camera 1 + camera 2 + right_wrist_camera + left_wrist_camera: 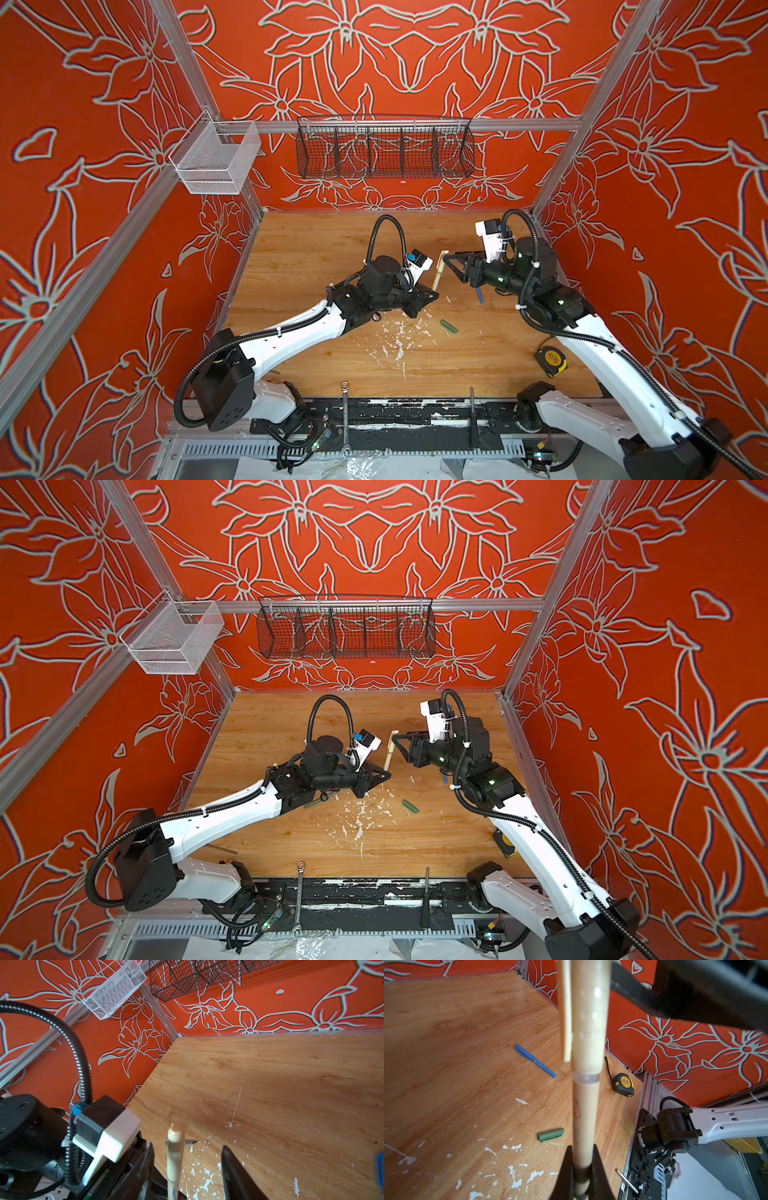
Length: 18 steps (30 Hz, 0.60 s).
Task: Insert the pens into the pen caps
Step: 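Raise the right gripper with the beige cap away from the pen tip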
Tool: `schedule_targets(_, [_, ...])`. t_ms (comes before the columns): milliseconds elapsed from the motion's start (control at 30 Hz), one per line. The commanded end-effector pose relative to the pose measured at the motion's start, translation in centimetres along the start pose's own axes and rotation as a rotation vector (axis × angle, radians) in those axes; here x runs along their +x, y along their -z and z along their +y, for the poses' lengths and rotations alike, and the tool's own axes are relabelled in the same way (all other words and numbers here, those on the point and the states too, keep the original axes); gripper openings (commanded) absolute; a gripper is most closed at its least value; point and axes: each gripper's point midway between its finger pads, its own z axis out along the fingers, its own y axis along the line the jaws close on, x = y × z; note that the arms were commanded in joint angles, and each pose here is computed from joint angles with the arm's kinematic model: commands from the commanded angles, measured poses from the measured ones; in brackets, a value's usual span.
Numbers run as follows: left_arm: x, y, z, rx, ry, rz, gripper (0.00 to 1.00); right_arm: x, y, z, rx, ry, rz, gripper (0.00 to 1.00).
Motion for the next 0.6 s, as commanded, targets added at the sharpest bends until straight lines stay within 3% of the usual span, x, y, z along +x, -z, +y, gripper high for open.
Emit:
schedule_targets(0, [-0.2, 0.1, -0.2, 0.023, 0.005, -0.014, 0.00, -1.8, 0.3, 1.5, -0.062, 0.003, -0.034, 0.52])
schedule_targets(300, [-0.4, 0.5, -0.6, 0.037, -0.009, -0.028, 0.00, -2.1, -0.8, 1.1, -0.062, -0.013, -0.018, 0.51])
schedule_targets(567, [-0.2, 0.4, -0.6, 0.038, -0.008, -0.024, 0.00, -2.1, -1.9, 1.2, -0.094, -0.027, -0.007, 0.44])
